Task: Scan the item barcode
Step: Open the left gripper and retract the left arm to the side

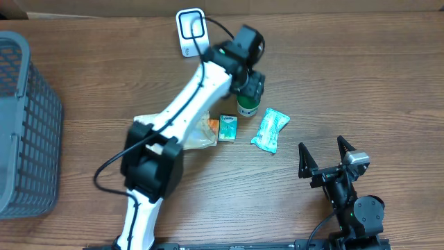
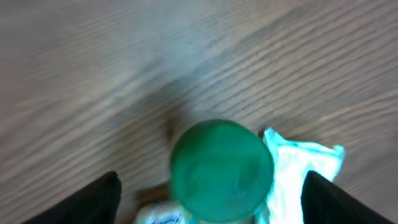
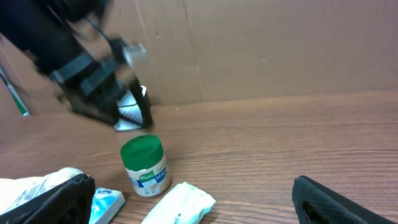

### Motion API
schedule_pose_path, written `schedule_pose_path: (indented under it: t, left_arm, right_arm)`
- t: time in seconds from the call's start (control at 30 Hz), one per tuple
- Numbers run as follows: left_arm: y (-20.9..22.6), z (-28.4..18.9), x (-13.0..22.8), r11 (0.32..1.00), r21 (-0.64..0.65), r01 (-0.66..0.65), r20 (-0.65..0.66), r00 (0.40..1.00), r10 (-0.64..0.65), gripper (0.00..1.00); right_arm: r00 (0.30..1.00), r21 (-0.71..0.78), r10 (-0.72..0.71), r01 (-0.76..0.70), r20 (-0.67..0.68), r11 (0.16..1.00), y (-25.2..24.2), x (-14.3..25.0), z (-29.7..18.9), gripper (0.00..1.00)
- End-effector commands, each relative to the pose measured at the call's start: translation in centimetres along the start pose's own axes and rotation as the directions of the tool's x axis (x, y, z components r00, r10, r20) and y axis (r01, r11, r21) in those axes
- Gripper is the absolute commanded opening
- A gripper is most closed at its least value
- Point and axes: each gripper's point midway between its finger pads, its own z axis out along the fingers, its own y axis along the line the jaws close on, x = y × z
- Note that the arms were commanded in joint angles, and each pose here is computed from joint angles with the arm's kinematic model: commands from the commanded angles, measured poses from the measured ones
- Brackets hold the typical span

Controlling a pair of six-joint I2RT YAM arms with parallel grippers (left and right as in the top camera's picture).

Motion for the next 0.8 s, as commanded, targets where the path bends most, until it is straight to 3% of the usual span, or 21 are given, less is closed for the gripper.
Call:
schedule_pose_path:
  t: [0.0, 0.13, 0.23, 0.37, 0.47, 0.77]
  left_arm:
    - [-0.4, -12.2, -4.5, 0.998, 0.045, -0.038, 0.235, 0.972, 0.026, 0.84]
    - [1.7, -19.5, -3.7, 0.998, 0.013, -0.062, 0.296, 0.953, 0.055, 0.98]
    - [4.7, -23.4, -2.2, 0.999, -0.028, -0.045, 0.316, 0.947, 0.052, 1.0]
    - [10.2, -27.5, 0.2, 0.994, -0.085, 0.07, 0.331, 0.943, -0.038, 1.0]
    - [14.8, -30.0, 1.8, 0.976, -0.121, 0.18, 0.358, 0.925, -0.126, 1.0]
    - [22.1, -32.3, 3.8, 0.964, -0.227, 0.135, 0.36, 0.932, -0.045, 1.0]
  right_arm:
    - [1.0, -0.001, 0.003, -0.003, 0.003, 1.0, -0.1, 0.2, 0.0, 1.0]
    - [1.0, -0.001, 0.003, -0.003, 0.003, 1.0, -0.1, 0.2, 0.0, 1.0]
    - [1.0, -0.001, 0.003, -0.003, 0.003, 1.0, -0.1, 0.2, 0.0, 1.0]
    - [1.0, -0.001, 0.003, -0.003, 0.003, 1.0, -0.1, 0.2, 0.0, 1.0]
    - [1.0, -0.001, 0.003, -0.003, 0.003, 1.0, -0.1, 0.2, 0.0, 1.0]
    - [1.0, -0.001, 0.003, -0.003, 0.003, 1.0, -0.1, 0.2, 0.0, 1.0]
